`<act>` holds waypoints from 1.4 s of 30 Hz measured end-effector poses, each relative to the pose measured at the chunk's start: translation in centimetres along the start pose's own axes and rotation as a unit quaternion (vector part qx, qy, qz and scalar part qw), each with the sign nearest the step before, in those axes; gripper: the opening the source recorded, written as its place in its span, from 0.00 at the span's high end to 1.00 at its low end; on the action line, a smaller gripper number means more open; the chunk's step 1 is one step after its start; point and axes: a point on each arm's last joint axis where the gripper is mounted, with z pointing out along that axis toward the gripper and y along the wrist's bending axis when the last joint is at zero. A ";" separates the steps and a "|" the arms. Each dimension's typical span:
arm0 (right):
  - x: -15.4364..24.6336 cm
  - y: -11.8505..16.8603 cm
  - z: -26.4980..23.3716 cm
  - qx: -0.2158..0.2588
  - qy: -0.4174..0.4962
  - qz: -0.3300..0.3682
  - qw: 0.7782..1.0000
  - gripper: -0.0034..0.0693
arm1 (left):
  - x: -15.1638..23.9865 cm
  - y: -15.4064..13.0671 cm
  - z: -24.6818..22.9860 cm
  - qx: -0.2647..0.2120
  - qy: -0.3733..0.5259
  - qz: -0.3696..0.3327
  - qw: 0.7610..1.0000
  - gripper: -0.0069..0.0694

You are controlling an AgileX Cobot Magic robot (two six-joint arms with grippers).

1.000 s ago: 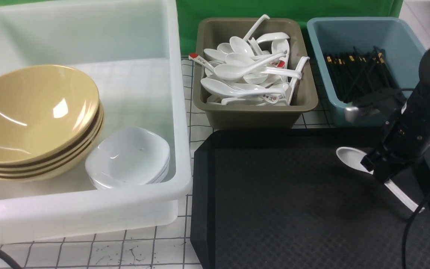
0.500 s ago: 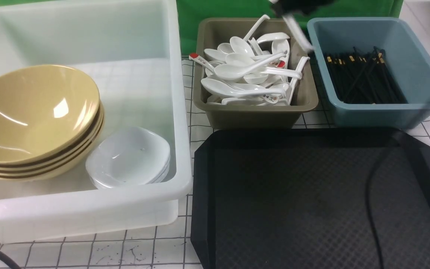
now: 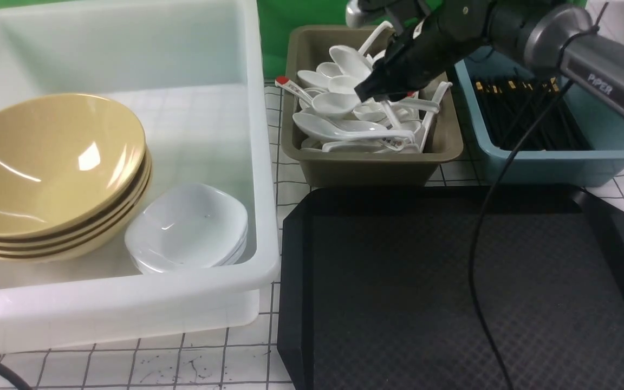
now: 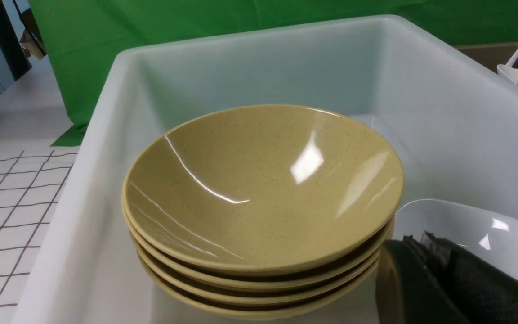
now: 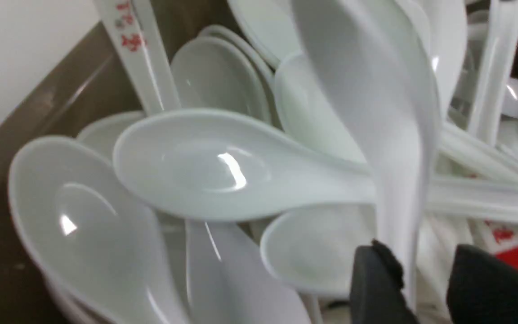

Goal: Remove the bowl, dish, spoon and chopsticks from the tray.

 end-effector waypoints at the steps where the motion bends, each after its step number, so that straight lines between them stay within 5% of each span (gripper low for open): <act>1: -0.1 -0.2 -1.2 0.002 0.007 -0.002 1.000 0.50 | 0.0 0.0 0.0 0.001 0.000 0.001 1.000 0.93; 5: -0.9 -1.1 -6.3 0.016 0.001 -0.017 1.000 0.38 | 0.0 0.0 0.0 0.000 0.001 0.003 1.000 0.93; 7: -1.7 -3.2 -15.7 0.054 -0.047 -0.005 0.997 0.38 | 0.0 0.0 0.0 0.000 0.001 0.005 1.000 0.93; 11: 0.4 -4.1 -27.7 0.115 -0.110 0.012 0.987 0.62 | 0.0 0.0 0.0 0.000 0.001 0.005 1.000 0.93; 15: 5.2 -2.2 -34.1 0.144 -0.141 0.019 0.979 0.87 | 0.0 0.0 0.0 0.000 0.001 0.005 1.000 0.93; 18: 8.1 -1.2 -34.4 0.151 -0.150 0.021 0.977 0.90 | 0.0 0.0 0.0 0.000 0.001 0.005 1.000 0.93; 26: 23.5 3.6 -30.4 0.200 -0.258 0.005 0.945 0.90 | 0.0 0.0 0.0 0.000 0.001 0.005 1.000 0.93; 31: 31.6 5.5 -26.8 0.244 -0.337 -0.017 0.909 0.90 | 0.0 0.0 0.0 0.000 0.001 0.005 1.000 0.93; 39: 37.0 7.5 -26.8 0.263 -0.451 -0.003 0.853 0.90 | 0.0 0.0 0.0 0.000 0.002 0.005 1.000 0.93; 42: 37.5 7.8 -26.6 0.254 -0.442 0.003 0.860 0.90 | 0.0 0.0 0.0 0.000 0.001 0.005 1.000 0.93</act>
